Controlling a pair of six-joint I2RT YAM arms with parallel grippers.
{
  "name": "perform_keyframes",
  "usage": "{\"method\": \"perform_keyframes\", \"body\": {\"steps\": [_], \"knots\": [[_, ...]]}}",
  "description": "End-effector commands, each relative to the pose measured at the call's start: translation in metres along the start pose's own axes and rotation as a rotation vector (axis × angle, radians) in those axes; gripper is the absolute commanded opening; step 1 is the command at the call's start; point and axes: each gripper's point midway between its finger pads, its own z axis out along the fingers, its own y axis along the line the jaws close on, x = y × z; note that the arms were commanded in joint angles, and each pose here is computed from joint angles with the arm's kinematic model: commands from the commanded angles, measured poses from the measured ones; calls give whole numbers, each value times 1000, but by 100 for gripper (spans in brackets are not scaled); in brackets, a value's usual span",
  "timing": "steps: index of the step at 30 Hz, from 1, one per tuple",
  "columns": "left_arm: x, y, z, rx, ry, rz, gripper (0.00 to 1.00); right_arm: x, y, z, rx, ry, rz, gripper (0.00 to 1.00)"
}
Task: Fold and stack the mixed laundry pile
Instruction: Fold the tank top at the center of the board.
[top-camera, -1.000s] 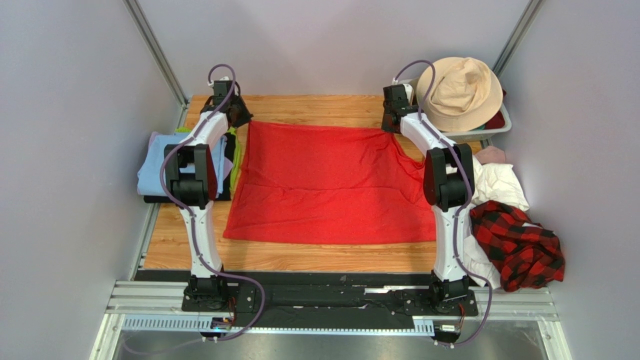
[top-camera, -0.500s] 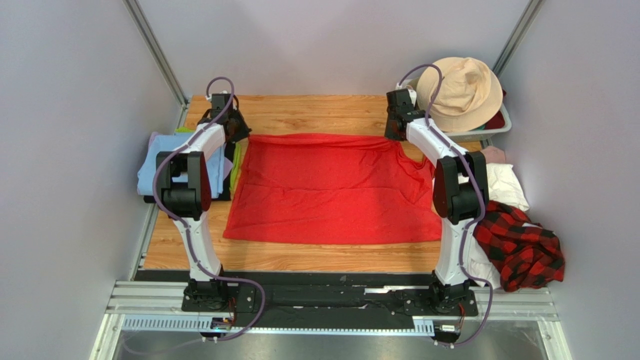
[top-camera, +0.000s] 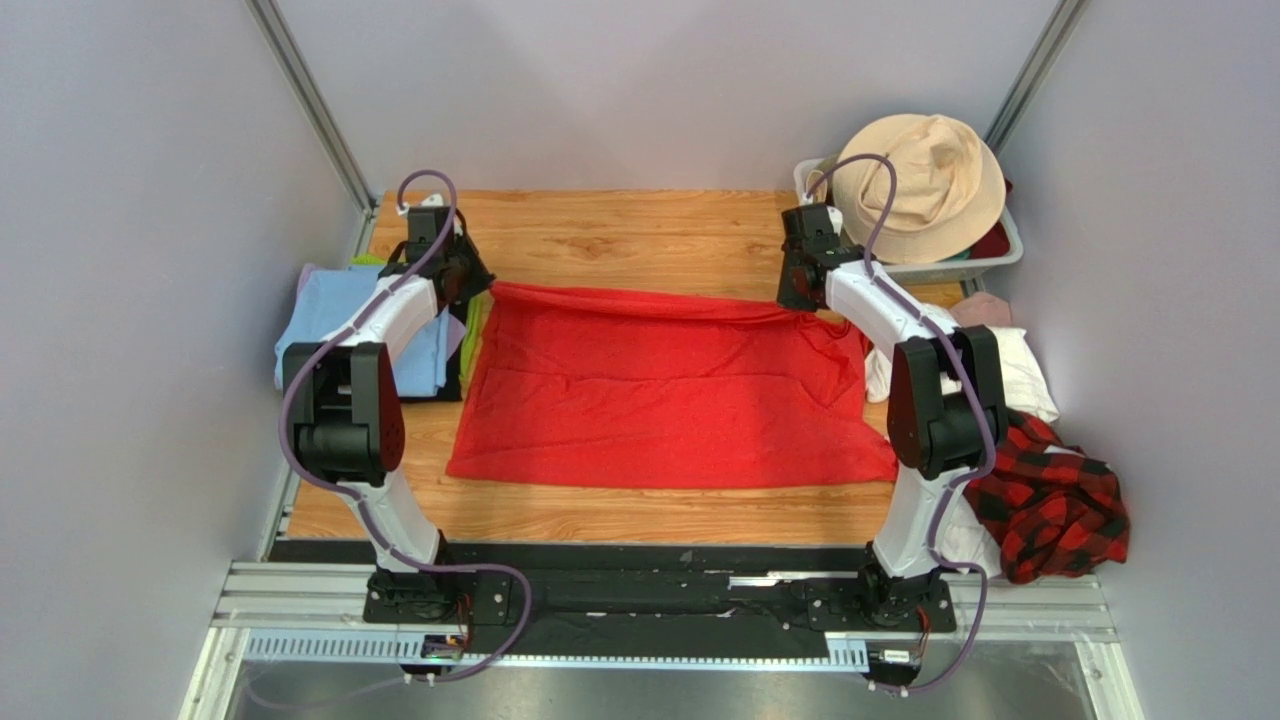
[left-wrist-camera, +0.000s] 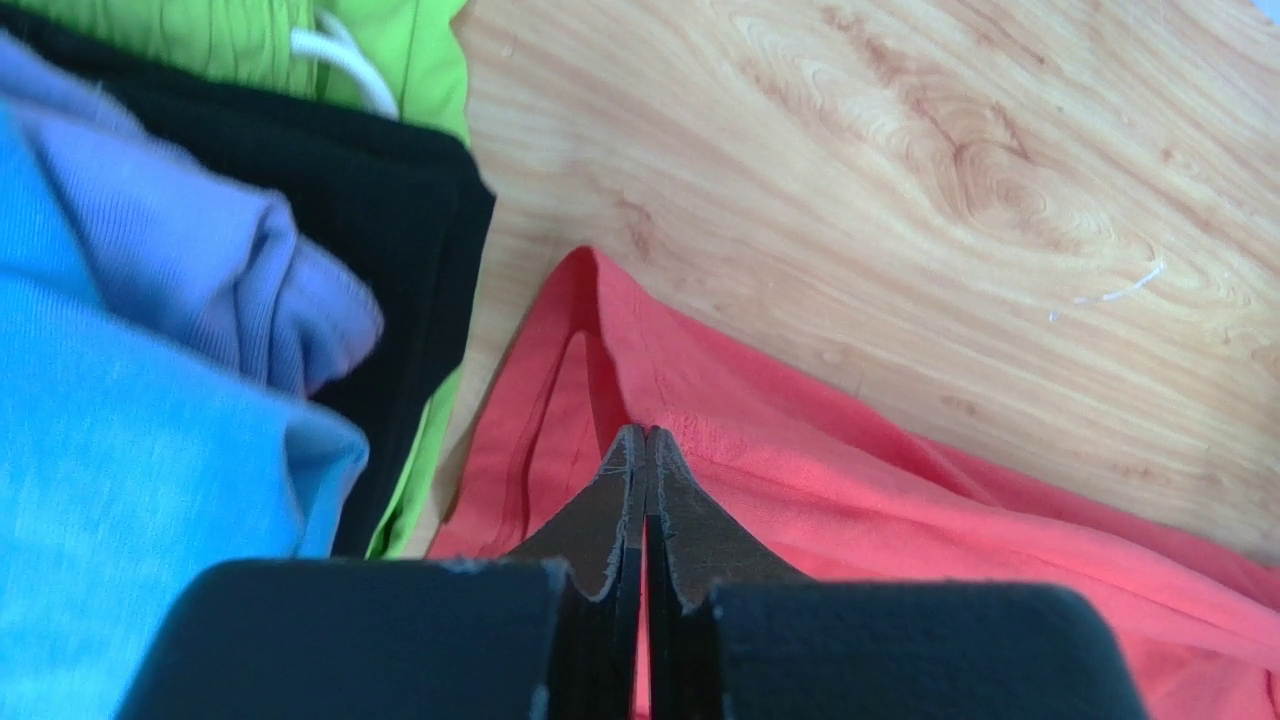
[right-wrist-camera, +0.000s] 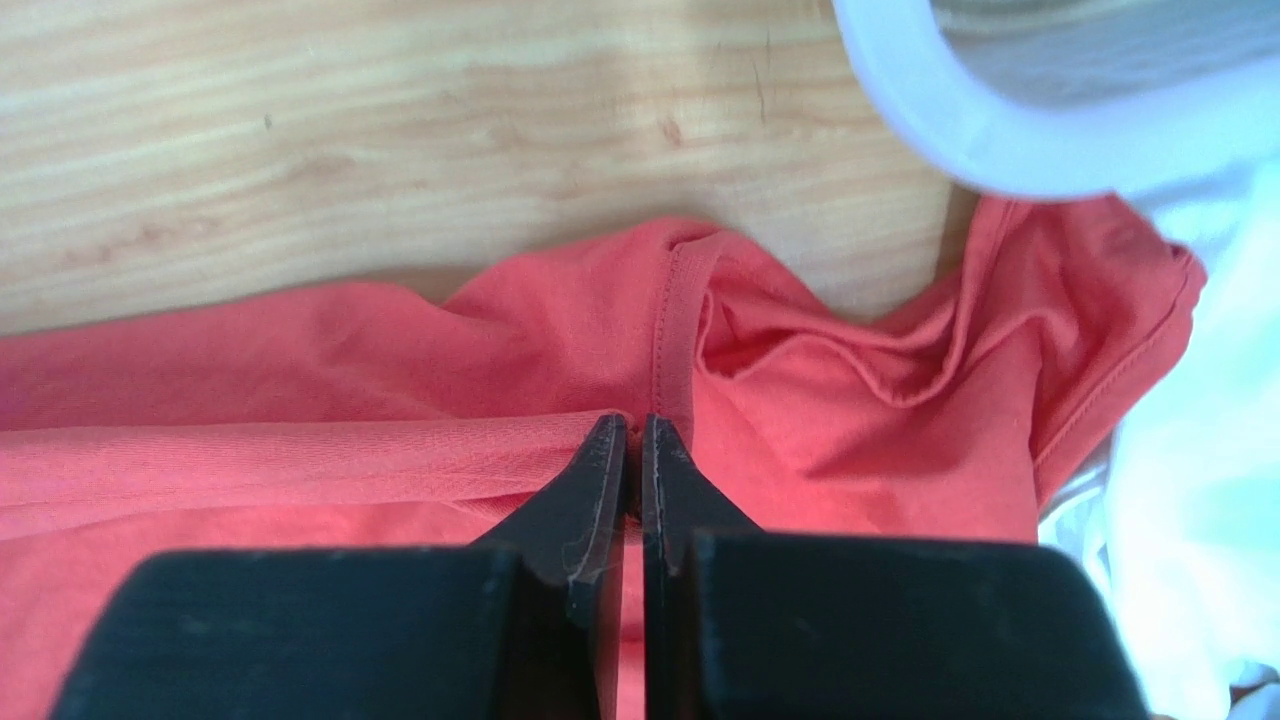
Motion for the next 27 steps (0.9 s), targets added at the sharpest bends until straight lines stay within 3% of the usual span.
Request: {"method": "perform_keyframes", "body": {"steps": [1, 19, 27], "knots": [[-10, -3, -19, 32, -66, 8, 0, -6, 2, -24, -31, -42, 28, 0], [18, 12, -57, 29, -76, 1, 0, 52, -1, -21, -39, 45, 58, 0], [19, 15, -68, 10, -74, 4, 0, 37, -3, -34, -29, 9, 56, 0]]}}
